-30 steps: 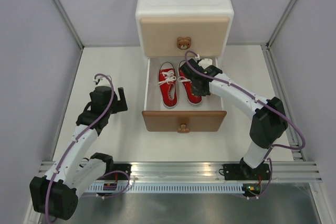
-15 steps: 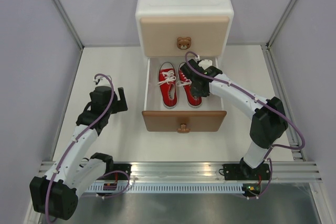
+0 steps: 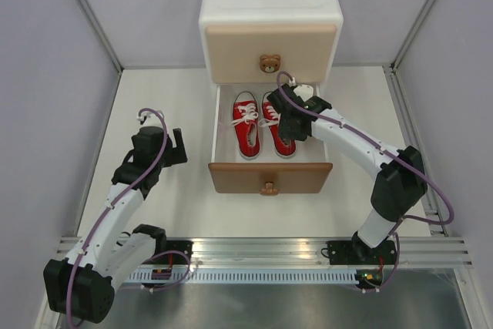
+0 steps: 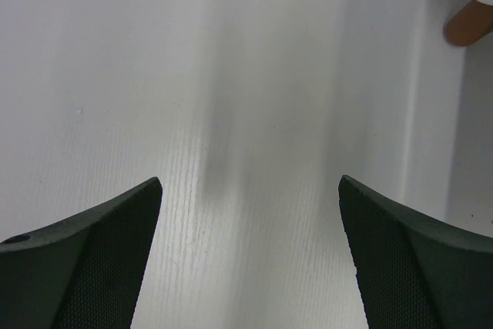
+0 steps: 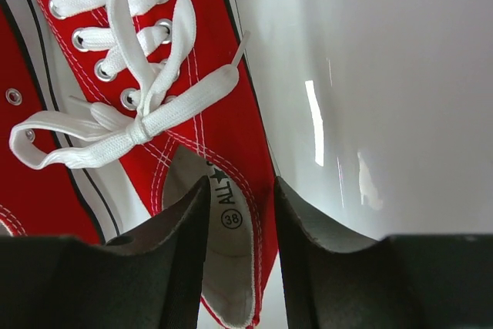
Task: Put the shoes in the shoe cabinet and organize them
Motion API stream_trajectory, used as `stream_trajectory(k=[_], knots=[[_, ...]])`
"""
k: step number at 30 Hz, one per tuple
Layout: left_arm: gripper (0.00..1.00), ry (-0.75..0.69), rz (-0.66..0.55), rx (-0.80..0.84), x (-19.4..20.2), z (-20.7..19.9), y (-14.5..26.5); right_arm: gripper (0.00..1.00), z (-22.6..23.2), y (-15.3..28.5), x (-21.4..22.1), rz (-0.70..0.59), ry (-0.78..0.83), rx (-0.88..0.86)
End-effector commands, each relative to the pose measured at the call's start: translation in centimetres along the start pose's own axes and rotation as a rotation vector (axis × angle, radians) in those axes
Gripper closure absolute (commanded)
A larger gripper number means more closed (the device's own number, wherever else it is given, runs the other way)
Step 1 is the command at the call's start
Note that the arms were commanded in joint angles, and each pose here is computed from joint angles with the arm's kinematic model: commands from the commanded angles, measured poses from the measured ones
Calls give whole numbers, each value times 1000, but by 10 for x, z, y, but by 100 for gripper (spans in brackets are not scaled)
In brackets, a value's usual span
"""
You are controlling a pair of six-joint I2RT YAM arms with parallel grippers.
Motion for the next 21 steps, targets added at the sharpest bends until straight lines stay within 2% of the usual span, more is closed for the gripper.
stream_trajectory(k=[1,4,8,11,21], knots=[[2,-22,-49,-6,-11,1,1,56,9,23,-31,-105,-82,-84],[2,-20,-53,-6,-13,2,2,52,10,37,-39,-138,-96,-125],[2,-19,-58,-7,-13,2,2,38,14,54,-49,-186,-112,-221],[2,-17,-61,-8,-13,3,3,32,16,68,-55,-212,-109,-293],[2,-14,-80,-8,-15,4,7,29,17,101,-58,-262,-86,-503]])
Point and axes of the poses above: each gripper's point midway between its finger pads, its own y axis back along the fingers, its own z axis along the line the jaws close on, x = y × z, the point moved 4 cm from there along y, back along the fingers, and after that the axes turned 12 degrees about -y, right-handed, at the moved point
